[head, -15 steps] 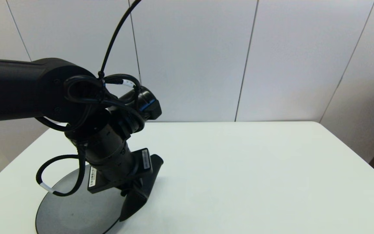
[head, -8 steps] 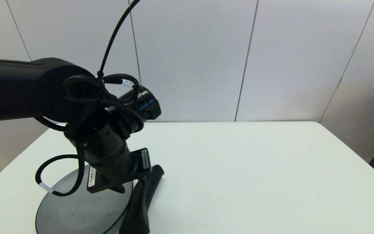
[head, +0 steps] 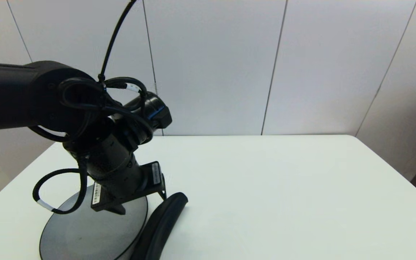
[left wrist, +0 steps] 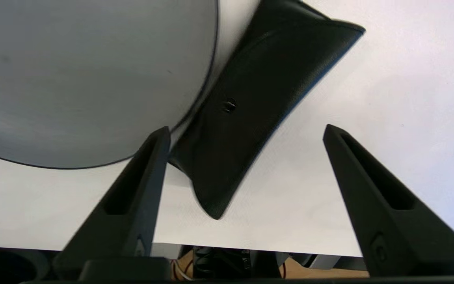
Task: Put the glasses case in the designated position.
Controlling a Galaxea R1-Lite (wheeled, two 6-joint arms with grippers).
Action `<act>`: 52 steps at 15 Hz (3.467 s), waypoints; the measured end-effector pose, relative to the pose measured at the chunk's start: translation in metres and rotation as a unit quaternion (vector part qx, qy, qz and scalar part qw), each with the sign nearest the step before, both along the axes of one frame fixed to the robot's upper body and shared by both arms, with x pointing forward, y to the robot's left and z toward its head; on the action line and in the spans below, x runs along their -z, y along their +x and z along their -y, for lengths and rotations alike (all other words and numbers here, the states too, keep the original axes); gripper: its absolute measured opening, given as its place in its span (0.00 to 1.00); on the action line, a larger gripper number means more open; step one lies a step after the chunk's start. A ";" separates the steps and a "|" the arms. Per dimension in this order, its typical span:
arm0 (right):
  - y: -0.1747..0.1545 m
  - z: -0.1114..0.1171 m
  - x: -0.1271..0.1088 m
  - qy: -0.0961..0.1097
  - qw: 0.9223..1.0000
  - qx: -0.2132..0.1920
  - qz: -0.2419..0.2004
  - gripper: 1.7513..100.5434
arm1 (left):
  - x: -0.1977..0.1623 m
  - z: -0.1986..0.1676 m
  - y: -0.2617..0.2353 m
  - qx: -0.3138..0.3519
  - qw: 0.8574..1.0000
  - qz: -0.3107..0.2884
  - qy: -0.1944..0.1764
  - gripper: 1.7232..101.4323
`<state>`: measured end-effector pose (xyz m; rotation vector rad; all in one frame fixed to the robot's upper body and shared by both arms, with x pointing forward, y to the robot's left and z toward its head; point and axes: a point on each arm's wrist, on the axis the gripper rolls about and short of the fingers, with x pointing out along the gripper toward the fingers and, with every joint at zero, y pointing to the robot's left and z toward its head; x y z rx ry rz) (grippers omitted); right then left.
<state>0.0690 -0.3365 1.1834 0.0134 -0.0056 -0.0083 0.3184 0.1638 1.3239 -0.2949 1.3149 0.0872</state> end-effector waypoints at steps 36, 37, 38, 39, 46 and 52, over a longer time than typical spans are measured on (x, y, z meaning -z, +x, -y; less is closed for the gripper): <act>0.000 0.000 0.000 0.000 1.000 0.000 0.000 0.97 | 0.072 -0.168 -0.259 0.032 0.692 0.706 0.147 0.96; 0.000 0.000 0.000 0.000 1.000 0.000 0.000 0.97 | 0.081 -0.168 -0.260 0.032 0.694 0.705 0.146 0.96; 0.000 0.000 0.000 0.000 1.000 0.000 0.000 0.97 | 0.090 -0.168 -0.259 0.033 0.696 0.702 0.145 0.96; 0.000 0.000 0.000 0.000 1.000 0.000 0.000 0.97 | 0.099 -0.168 -0.257 0.034 0.701 0.697 0.144 0.96; 0.000 0.000 0.000 0.000 1.000 0.000 0.000 0.97 | 0.141 -0.170 -0.249 0.026 0.781 0.607 0.148 0.96; 0.000 0.000 0.000 0.000 1.000 0.000 0.000 0.97 | 0.141 -0.170 -0.249 0.013 0.783 0.607 0.133 0.96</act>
